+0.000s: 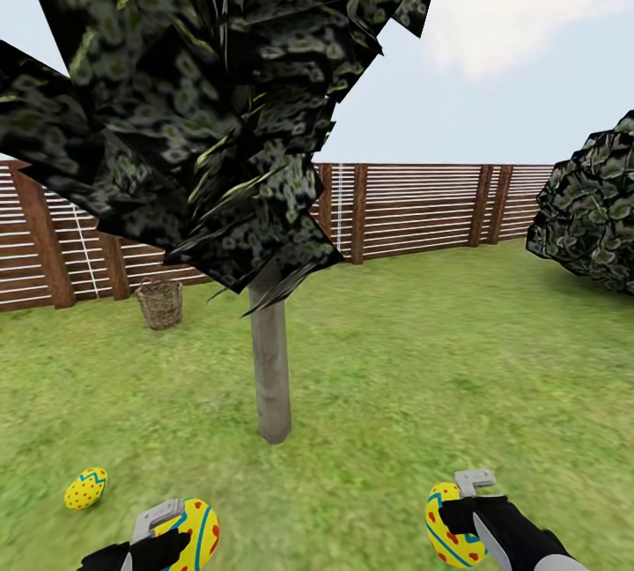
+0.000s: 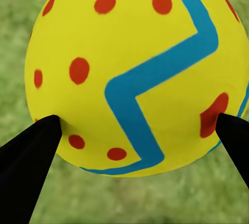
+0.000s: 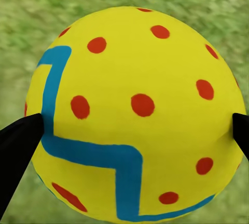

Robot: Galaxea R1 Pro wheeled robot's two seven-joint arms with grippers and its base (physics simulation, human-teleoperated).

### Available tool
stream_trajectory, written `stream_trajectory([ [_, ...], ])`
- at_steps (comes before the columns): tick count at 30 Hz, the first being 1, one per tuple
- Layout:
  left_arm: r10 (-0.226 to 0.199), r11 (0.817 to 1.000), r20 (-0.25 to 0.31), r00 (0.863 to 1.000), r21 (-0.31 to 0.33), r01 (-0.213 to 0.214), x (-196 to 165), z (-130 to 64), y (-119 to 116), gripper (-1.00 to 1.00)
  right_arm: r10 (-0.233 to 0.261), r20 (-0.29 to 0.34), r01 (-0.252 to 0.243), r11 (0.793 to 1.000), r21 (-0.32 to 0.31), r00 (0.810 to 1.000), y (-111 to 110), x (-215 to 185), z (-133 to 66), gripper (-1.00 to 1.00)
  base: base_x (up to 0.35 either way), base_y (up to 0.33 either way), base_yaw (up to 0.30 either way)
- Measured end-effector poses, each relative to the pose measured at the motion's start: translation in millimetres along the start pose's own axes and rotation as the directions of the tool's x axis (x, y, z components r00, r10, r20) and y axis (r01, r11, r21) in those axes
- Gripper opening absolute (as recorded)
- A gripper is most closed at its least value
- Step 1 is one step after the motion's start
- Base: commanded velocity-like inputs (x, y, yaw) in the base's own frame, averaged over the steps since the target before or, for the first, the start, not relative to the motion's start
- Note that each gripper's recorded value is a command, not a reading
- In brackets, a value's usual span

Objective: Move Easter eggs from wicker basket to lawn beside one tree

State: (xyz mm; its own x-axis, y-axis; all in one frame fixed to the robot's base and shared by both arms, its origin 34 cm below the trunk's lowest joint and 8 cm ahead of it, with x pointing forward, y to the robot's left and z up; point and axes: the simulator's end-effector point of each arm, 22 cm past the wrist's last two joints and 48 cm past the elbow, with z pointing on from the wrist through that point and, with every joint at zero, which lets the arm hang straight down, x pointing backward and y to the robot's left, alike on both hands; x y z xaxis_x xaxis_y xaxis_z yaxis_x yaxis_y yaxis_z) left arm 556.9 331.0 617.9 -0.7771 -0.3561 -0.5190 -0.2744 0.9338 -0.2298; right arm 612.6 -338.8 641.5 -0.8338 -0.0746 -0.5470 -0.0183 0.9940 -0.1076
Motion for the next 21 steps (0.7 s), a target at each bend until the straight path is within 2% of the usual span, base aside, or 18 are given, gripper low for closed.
stream_trajectory([
  [21,0.0,1.0,-0.003,1.0,0.009,0.0,23,29.6,2,-1.0,0.0,0.001,0.0,1.0,-0.001,1.0,5,21,28.8,-1.0,0.0,0.0,0.0],
])
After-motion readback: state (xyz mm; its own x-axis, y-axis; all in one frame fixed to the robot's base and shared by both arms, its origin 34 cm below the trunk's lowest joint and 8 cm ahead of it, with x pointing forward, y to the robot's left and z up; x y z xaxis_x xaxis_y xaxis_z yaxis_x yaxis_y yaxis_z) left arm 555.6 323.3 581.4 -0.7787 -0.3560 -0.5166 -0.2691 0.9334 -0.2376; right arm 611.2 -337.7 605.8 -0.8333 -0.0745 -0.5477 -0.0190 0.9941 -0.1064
